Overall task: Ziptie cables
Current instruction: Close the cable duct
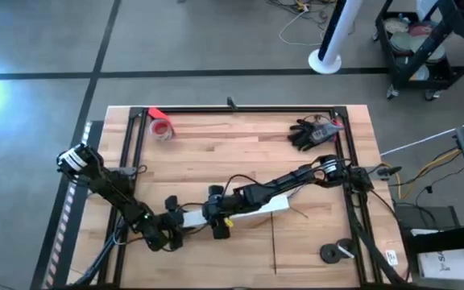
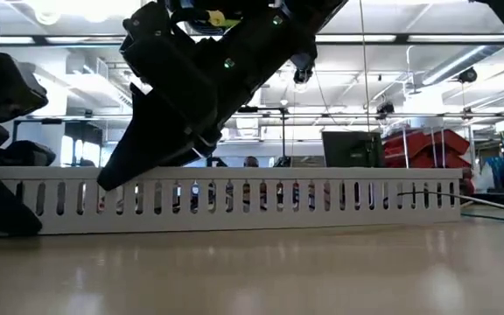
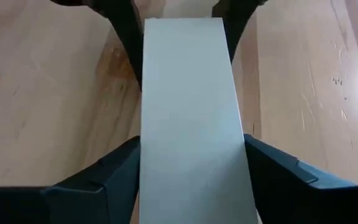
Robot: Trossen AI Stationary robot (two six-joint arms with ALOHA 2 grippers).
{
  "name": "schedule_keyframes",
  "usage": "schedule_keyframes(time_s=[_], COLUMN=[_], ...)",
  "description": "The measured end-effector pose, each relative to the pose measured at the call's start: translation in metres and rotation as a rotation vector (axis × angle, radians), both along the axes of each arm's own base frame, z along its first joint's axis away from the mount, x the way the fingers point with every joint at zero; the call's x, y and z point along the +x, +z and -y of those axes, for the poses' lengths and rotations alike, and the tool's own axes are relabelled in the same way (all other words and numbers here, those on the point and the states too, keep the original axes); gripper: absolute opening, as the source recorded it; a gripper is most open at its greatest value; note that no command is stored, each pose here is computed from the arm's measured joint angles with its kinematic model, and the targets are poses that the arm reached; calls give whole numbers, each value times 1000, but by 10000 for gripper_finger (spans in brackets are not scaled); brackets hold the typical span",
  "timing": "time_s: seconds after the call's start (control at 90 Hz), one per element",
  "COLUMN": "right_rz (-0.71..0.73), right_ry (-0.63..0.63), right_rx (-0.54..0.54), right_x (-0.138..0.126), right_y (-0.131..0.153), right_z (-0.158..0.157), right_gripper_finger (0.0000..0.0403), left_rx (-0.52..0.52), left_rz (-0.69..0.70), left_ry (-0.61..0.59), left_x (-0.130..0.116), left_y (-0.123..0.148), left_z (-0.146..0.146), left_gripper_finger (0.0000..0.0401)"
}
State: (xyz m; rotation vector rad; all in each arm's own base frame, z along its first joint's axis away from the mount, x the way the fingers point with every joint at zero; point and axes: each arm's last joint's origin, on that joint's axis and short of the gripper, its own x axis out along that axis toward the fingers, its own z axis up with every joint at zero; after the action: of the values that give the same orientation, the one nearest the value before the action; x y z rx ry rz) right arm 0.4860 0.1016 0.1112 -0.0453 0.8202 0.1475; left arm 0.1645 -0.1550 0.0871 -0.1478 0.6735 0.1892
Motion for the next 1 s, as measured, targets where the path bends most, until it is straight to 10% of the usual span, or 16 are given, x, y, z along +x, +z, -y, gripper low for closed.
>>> schedule_keyframes(time_s=[1.0], right_rz=[46], right_ry=[10], right_rx=[2], right_x=[5], right_y=[-4], right_z=[-2], right_gripper_finger=[224], left_rx=[7], left_rz=[4], left_ry=[-7], left_x=[1], left_y=[0], left_z=[0], left_gripper_finger=[225])
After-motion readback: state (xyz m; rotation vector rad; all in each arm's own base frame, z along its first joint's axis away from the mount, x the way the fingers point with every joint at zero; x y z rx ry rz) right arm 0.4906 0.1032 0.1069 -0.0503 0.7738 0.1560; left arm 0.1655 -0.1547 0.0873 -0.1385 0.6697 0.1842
